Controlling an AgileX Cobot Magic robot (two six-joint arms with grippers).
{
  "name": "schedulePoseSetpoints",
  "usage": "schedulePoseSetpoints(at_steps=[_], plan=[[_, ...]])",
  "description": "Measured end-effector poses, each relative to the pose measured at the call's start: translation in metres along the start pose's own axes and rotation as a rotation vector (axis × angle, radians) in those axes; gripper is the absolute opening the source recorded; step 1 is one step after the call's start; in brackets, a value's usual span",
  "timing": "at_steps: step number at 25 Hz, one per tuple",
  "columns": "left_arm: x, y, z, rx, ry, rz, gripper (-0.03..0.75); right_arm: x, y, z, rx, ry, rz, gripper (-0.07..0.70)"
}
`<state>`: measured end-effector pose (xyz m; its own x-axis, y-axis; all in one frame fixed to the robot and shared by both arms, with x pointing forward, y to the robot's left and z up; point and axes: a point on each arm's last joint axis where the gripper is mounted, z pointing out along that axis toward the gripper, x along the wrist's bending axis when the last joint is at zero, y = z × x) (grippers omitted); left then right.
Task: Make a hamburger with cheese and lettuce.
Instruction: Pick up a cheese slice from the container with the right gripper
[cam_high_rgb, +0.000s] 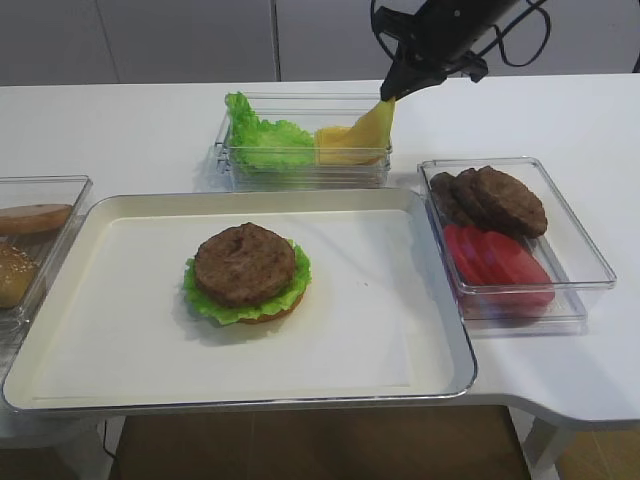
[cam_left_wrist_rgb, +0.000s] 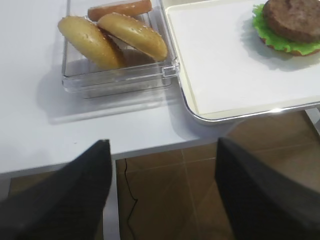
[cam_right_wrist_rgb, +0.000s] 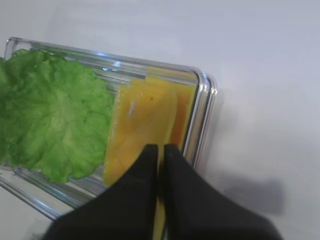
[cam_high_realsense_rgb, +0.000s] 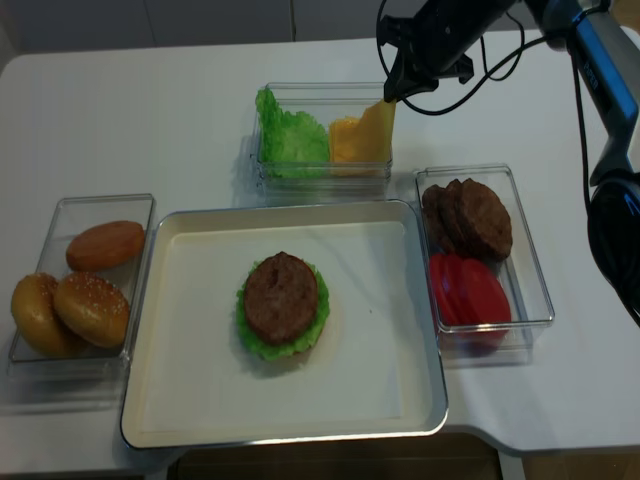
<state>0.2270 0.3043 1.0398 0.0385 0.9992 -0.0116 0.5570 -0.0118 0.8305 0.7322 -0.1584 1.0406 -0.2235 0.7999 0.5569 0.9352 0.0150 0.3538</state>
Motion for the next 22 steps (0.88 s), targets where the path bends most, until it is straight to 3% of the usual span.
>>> schedulePoseSetpoints(at_steps=[13,22], plan=[[0.0,0.0,0.0,0.0,0.0,0.0,0.484,0.023,0.001,-0.029,-0.049,0.005,-0.048,0.048],[0.0,0.0,0.0,0.0,0.0,0.0,0.484,0.051,-0.007,-0.019,-0.025,0.028,-0.098,0.048]])
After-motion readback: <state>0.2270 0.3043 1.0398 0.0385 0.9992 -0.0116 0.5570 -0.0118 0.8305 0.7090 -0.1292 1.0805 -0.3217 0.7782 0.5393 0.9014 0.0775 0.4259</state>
